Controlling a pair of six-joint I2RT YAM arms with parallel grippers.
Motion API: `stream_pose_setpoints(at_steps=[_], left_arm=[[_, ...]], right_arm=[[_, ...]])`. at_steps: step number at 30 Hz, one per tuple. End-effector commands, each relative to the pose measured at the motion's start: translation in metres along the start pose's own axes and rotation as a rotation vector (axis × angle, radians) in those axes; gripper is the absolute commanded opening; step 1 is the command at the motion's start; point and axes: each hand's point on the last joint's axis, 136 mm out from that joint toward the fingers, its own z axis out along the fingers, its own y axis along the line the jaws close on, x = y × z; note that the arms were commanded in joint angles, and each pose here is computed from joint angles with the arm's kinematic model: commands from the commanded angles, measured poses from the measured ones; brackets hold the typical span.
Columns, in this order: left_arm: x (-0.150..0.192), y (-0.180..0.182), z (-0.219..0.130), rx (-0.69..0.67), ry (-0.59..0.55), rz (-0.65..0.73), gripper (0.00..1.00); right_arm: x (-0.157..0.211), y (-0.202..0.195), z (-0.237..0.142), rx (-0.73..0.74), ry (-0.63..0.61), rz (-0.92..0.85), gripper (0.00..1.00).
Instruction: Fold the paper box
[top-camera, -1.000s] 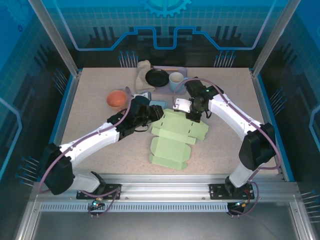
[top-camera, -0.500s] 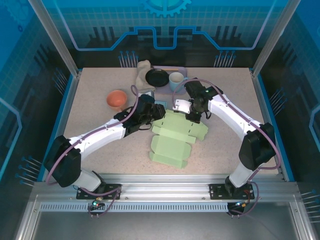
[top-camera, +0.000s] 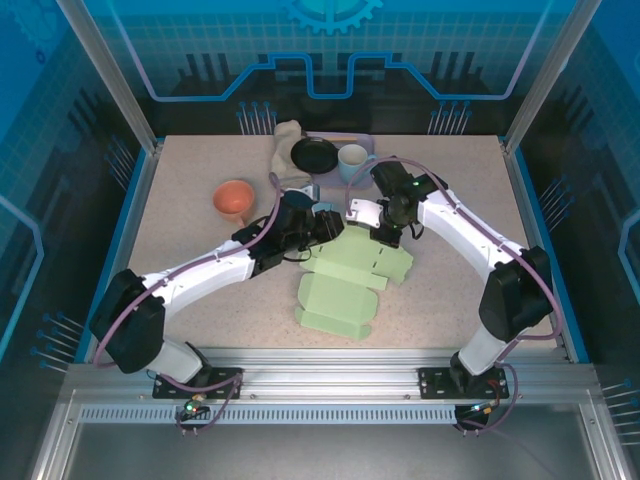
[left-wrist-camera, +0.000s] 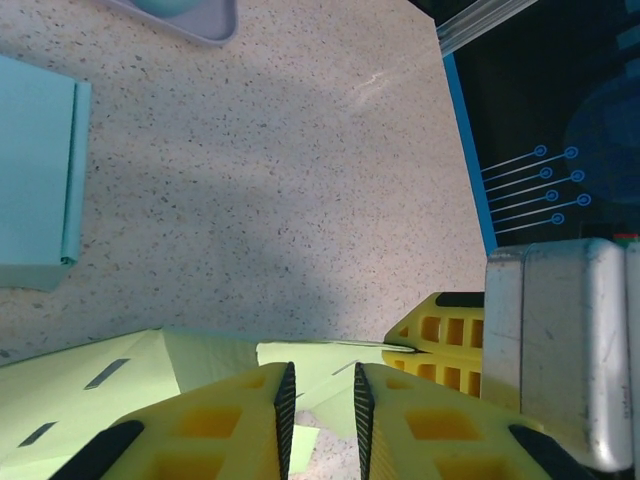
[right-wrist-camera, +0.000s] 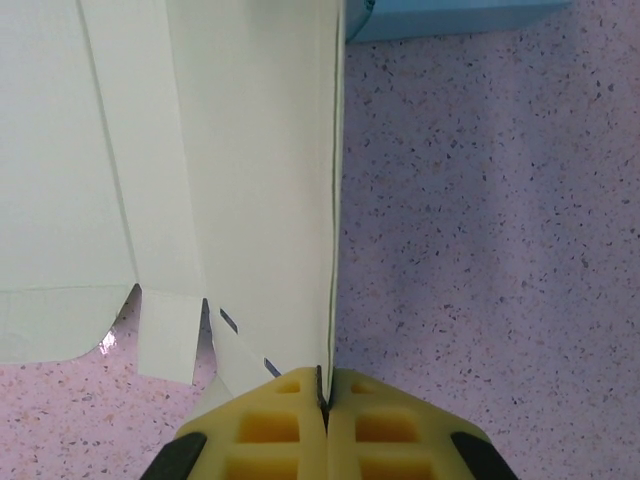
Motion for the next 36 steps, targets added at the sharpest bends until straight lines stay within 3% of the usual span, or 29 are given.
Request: stream_pose_setpoints(at_steps=[1, 4, 11, 14, 17, 21, 25, 28, 33, 36], left_arm=[[0.006, -0.001, 0.007, 0.034, 0.015, -0.014, 0.25], [0.002, 0.008, -0.001, -0.002, 0.006, 0.011, 0.25], [0.016, 0.073, -0.028, -0.217, -0.009, 0.167, 0.30], [0.035, 0.095, -0.026, -0.221, 0.002, 0.205, 0.44], [0.045, 0.107, -0.022, -0.212, 0.004, 0.223, 0.51], [0.046, 0.122, -0.014, -0.254, -0.015, 0.255, 0.74], [0.042, 0.127, -0.005, -0.263, -0.038, 0.278, 0.81], [0.039, 0.121, -0.001, -0.226, -0.062, 0.274, 0.81], [0.042, 0.100, 0.000, -0.115, -0.050, 0.226, 0.60], [0.045, 0.093, -0.001, -0.085, -0.033, 0.195, 0.56]], right_arm=[[-0.008, 0.000, -0.013, 0.002, -0.076, 0.014, 0.00], [-0.005, -0.005, -0.013, 0.026, -0.061, 0.020, 0.00], [0.000, -0.017, -0.012, 0.088, -0.021, 0.036, 0.00], [-0.001, -0.015, -0.012, 0.083, -0.025, 0.036, 0.00], [0.000, -0.014, -0.011, 0.077, -0.021, 0.038, 0.00], [0.001, -0.011, -0.009, 0.066, -0.016, 0.031, 0.00], [0.000, -0.009, -0.008, 0.051, -0.024, 0.025, 0.00], [0.000, -0.009, -0.005, 0.045, -0.020, 0.022, 0.00], [0.002, -0.013, 0.001, 0.049, 0.000, 0.031, 0.00], [0.003, -0.016, 0.004, 0.057, 0.012, 0.048, 0.00]])
